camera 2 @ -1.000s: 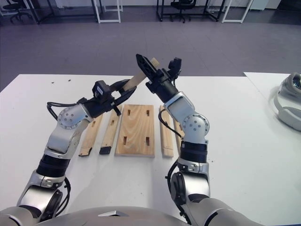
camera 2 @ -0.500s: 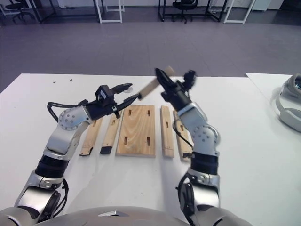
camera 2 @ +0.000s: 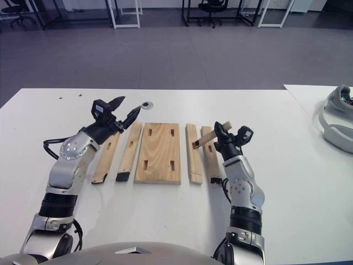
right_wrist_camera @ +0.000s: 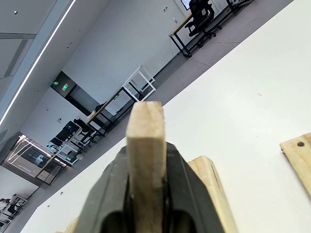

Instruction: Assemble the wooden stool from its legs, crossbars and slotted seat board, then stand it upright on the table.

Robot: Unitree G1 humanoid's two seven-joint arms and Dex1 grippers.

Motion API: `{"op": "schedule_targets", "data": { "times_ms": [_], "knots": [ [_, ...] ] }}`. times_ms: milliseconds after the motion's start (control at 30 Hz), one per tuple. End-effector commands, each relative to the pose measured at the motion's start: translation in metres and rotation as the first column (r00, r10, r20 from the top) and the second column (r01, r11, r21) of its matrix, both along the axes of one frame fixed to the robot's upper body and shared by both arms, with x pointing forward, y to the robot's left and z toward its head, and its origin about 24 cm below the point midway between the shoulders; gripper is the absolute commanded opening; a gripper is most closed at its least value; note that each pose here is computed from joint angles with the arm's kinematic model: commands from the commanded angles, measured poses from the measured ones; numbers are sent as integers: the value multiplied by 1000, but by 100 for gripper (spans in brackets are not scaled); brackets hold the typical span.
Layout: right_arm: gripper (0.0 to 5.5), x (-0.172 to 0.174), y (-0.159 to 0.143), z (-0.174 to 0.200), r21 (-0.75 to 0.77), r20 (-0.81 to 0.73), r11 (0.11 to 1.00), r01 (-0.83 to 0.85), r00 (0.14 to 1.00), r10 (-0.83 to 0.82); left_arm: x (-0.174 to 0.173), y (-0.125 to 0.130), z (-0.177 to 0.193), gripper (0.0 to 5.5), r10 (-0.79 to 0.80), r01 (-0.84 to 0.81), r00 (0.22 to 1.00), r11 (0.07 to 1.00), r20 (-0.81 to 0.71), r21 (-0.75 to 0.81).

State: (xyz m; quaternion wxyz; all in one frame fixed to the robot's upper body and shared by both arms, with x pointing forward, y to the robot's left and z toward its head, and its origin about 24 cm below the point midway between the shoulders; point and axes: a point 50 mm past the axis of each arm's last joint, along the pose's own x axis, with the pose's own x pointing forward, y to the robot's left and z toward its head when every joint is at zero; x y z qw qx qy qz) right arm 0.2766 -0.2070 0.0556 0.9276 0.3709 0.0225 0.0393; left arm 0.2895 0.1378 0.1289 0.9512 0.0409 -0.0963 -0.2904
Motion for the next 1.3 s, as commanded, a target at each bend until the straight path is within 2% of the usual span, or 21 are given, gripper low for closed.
{"op": "schedule_targets", "data": {
  "times_ms": [33,267,433,500,733,933,1200,1300],
  "knots": [
    [41,0,6,-5,-4,-29,1000,-28,999,28,-1,0,-5,338,4,-4,1000,1000,-26,4],
    [41,-1,14,-10,-81,-48,994,-74,996,70,-2,1,-6,338,5,-5,1000,1000,-31,12],
    [41,-10,20,-20,-354,-79,922,-155,988,136,-1,1,-8,338,9,-8,999,1000,-32,24],
    [41,-14,25,-18,-385,-49,906,-177,984,171,-2,1,-9,338,11,-10,999,1000,-34,26],
    [41,-12,30,-12,-391,5,905,-165,983,182,-2,0,-11,338,12,-10,999,999,-39,32],
    [41,-6,27,16,-315,153,945,-94,977,149,-2,-1,-13,338,7,-6,999,999,-41,32],
    [41,-5,28,8,-256,123,961,-107,982,142,-2,-2,-14,338,4,-2,999,999,-47,32],
    [41,-3,31,1,-293,73,946,-135,984,163,-1,-2,-15,338,3,-1,999,999,-48,33]
  ]
}}
